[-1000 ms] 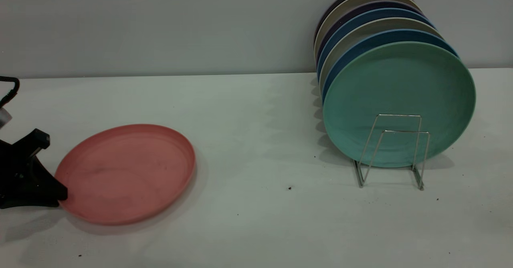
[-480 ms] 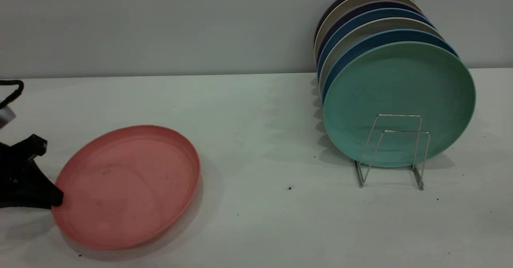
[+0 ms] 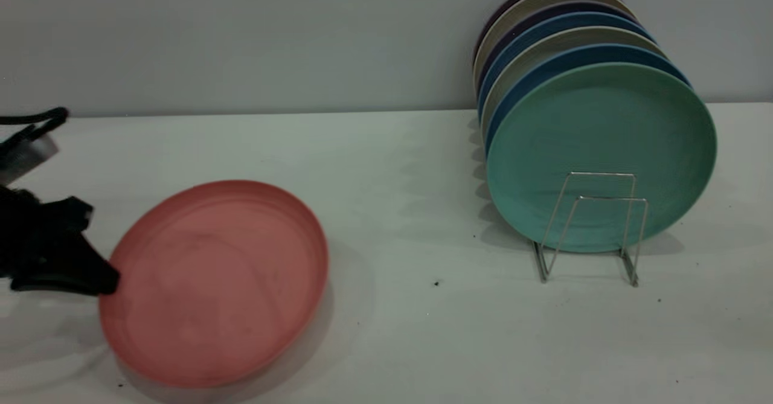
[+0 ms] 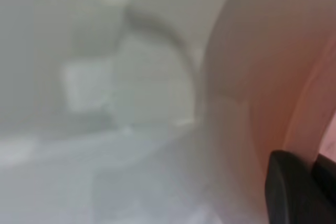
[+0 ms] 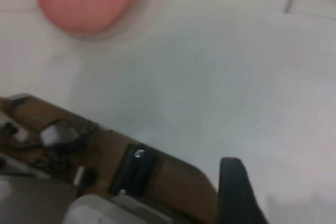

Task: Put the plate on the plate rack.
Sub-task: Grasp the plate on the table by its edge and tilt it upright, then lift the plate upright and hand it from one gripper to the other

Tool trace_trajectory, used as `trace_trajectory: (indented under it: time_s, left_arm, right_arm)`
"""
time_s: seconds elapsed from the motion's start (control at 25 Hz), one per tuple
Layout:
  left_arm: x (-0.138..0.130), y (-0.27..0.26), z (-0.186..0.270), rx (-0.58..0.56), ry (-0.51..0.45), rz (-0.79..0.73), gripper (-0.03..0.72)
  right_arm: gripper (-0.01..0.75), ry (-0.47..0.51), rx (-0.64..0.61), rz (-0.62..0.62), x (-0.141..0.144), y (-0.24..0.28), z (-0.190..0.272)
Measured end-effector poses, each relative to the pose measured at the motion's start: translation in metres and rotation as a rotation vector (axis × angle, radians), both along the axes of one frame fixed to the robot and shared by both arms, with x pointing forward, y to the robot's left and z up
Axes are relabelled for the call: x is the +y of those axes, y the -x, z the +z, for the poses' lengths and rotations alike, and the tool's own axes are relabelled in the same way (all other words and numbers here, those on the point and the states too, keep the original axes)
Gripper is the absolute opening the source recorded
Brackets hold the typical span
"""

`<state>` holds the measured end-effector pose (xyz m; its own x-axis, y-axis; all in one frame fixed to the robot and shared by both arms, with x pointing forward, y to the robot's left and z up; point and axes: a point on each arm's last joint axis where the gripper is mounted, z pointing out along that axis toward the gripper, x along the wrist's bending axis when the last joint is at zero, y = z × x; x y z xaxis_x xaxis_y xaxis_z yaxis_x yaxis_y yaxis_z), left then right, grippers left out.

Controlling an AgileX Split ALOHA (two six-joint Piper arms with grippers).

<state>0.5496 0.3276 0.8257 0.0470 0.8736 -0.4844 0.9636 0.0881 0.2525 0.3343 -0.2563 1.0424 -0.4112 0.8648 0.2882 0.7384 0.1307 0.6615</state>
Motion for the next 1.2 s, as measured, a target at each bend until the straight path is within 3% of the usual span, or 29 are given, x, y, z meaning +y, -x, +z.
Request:
trace_trajectory:
  time_s: [0.48,0.88,1.2]
  left_arm:
    - [-0.010,-0.012,0.038,-0.258,-0.040,-0.141,0.021]
    - [-0.016,-0.013,0.054,-0.337,-0.034,-0.222,0.021]
    - [-0.045,-0.013,0.063,-0.367,0.007,-0.294,0.021]
  right_arm:
    - [0.482,-0.076,0.043,0.011,0.004,-0.021,-0.005]
    - [0.482,-0.174,0.073,0.034,0.010,-0.053,-0.017]
    - [0.482,-0.298,0.068,0.079,0.016,-0.094,-0.042]
